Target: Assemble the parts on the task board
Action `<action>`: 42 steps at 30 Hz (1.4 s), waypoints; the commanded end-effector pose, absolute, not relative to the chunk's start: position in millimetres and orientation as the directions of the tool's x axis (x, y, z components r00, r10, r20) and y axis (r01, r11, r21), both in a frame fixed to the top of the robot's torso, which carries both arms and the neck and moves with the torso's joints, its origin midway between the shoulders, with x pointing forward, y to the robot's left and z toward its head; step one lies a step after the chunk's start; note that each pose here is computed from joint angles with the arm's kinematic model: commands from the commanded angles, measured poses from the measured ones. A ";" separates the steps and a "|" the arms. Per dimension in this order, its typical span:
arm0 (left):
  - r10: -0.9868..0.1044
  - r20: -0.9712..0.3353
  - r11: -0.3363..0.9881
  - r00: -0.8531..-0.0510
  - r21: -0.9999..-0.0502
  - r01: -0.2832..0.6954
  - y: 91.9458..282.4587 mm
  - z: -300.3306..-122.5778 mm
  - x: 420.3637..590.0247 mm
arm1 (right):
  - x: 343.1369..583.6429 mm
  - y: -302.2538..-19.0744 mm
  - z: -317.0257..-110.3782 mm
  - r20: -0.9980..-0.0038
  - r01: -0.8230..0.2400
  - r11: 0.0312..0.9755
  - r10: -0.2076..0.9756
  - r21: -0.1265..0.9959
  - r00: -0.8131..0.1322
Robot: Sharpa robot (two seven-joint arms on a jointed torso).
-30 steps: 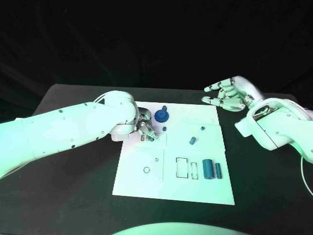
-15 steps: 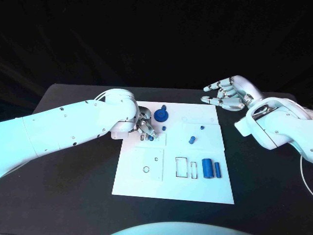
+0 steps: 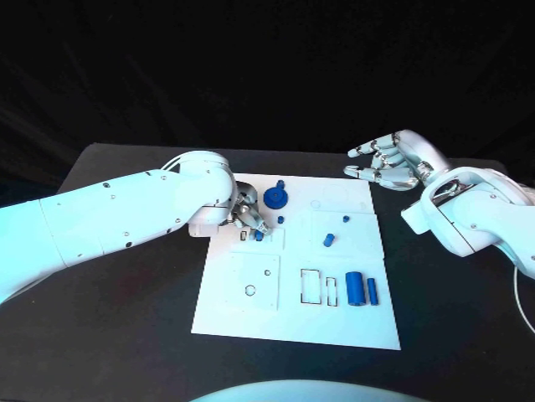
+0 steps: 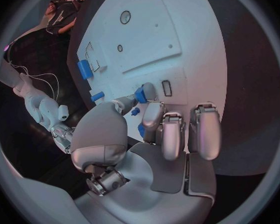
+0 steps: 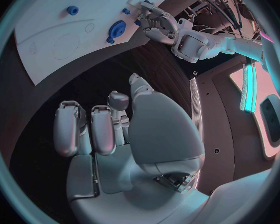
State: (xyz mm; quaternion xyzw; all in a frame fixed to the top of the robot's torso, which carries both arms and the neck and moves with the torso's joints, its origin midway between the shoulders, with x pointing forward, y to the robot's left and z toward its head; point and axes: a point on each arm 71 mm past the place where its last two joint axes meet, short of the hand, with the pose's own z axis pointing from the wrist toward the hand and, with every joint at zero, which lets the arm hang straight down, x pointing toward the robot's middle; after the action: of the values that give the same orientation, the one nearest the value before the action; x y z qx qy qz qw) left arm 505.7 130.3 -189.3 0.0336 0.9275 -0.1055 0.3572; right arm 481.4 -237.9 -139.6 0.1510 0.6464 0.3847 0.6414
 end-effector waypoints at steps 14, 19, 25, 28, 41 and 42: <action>0.011 -0.657 0.980 -0.754 -0.142 0.138 138.9 -199.8 499.4 | 481.1 -237.3 -141.0 -0.718 -0.299 0.661 0.680 0.688 -0.147; -0.002 -0.668 0.979 -0.744 -0.154 0.135 141.8 -195.1 498.0 | 481.5 -237.9 -141.4 -0.718 -0.298 0.662 0.680 0.688 -0.146; -0.061 -0.693 0.972 -0.718 -0.206 0.116 145.5 -176.5 499.8 | 482.5 -239.0 -142.3 -0.719 -0.295 0.664 0.680 0.687 -0.145; -0.124 -0.712 0.963 -0.692 -0.256 0.090 149.1 -159.6 504.5 | 483.1 -239.9 -143.3 -0.719 -0.292 0.665 0.680 0.687 -0.143; -0.139 -0.740 0.977 -0.658 -0.212 0.033 170.2 -123.9 544.6 | 484.3 -239.0 -147.4 -0.717 -0.285 0.665 0.681 0.690 -0.148; -0.137 -0.739 0.978 -0.660 -0.207 0.028 170.2 -125.0 547.1 | 484.3 -238.7 -147.6 -0.717 -0.285 0.665 0.681 0.690 -0.149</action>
State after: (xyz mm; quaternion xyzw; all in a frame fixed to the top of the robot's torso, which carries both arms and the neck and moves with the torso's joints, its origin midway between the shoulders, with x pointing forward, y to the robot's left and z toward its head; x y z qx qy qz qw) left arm 546.5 171.2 -123.9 -0.0399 0.8978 -0.1040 0.4261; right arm 484.6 -240.2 -146.4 0.1556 0.6517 0.3785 0.6386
